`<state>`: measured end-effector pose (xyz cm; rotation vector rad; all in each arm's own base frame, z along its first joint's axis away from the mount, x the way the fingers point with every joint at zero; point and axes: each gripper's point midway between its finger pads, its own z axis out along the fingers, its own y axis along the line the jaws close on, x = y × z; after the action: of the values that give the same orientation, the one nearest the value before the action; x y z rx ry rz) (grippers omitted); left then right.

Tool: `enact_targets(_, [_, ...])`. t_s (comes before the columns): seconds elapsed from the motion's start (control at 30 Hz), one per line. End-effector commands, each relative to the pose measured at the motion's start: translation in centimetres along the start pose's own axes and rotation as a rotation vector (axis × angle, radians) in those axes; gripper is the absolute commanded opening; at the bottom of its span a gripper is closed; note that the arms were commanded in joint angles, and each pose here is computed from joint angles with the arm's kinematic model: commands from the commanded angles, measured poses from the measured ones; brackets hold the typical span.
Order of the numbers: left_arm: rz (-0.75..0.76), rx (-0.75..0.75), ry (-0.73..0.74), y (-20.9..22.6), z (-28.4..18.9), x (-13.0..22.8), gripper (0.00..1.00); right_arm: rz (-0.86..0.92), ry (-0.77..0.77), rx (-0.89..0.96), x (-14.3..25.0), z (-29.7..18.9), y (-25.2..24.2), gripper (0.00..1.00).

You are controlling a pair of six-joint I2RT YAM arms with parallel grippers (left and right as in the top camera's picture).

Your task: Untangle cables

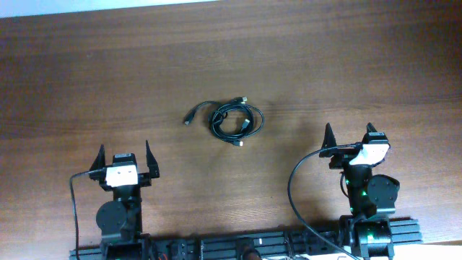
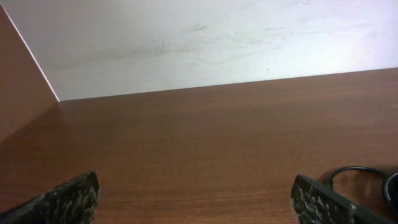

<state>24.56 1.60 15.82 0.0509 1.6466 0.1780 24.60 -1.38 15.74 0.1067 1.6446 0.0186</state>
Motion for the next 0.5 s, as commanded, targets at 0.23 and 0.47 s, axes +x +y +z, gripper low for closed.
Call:
enact_targets(0.23, [0.017, 0.004, 0.002, -0.11, -0.02, 0.10, 0.99, 0.006, 0.008, 0.004, 0.32, 0.02, -0.04, 0.99])
enact_targets(0.47, [0.016, 0.004, -0.001, -0.11, -0.02, 0.00, 0.99, 0.007, 0.007, 0.004, 0.31, 0.02, -0.04, 0.99])
